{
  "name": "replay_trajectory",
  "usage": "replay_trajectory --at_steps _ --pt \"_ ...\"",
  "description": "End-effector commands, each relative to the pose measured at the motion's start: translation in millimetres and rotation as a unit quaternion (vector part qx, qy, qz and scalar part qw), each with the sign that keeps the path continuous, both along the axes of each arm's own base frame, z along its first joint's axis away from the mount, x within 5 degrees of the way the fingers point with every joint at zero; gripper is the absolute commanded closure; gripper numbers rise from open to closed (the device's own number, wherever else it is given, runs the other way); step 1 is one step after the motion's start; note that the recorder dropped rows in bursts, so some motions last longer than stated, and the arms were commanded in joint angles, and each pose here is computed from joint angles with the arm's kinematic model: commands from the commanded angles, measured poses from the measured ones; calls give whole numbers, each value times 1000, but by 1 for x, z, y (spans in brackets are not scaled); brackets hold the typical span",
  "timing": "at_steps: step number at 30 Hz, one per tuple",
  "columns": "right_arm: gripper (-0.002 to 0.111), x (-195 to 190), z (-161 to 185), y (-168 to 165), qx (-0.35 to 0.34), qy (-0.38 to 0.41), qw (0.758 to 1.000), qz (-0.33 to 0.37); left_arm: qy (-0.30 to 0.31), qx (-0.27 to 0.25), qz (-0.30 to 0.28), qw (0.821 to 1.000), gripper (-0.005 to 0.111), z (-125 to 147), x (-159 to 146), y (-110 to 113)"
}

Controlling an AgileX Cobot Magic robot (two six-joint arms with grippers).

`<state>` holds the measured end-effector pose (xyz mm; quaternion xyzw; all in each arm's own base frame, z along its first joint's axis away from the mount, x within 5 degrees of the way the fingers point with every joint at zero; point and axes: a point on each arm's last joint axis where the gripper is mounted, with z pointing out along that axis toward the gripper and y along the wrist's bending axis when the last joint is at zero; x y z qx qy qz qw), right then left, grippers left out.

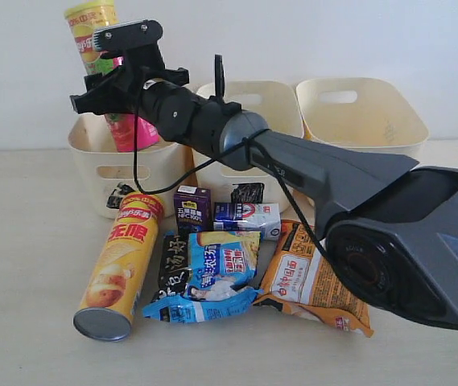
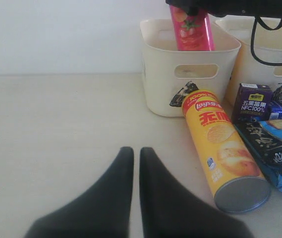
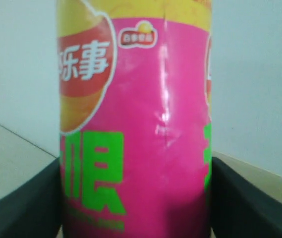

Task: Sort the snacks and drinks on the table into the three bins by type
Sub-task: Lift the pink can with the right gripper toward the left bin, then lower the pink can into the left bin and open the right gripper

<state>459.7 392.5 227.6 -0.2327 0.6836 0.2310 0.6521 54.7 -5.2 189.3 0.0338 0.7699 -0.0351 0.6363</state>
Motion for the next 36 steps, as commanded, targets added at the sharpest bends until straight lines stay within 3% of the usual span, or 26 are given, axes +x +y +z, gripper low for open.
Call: replay_trajectory --at_steps 1,8,12,14,16,18,24,29,36 --pt "42 3 9 -5 10 -9 1000 -7 -3 -4 1 1000 103 -1 0 0" --pt "42 1 11 -4 3 0 1000 4 -3 -4 1 1000 103 -1 0 0" --pt "42 -9 22 -1 -17 40 998 51 -3 -4 1 1000 103 -1 0 0" --pt "55 -21 35 0 -47 70 992 98 -3 -4 1 1000 103 -1 0 0" --pt "85 -33 53 -2 -83 84 984 136 -3 -4 1 1000 103 -1 0 0" --pt "108 -45 68 -5 -107 101 975 169 -3 -4 1 1000 103 -1 0 0" --pt "109 -69 88 -20 -192 161 946 204 -3 -4 1 1000 103 -1 0 0" --pt "109 -87 80 -31 -298 231 898 225 -3 -4 1 1000 103 -1 0 0" --pt "109 -117 91 -28 -389 227 866 216 -3 -4 1 1000 103 -1 0 0"
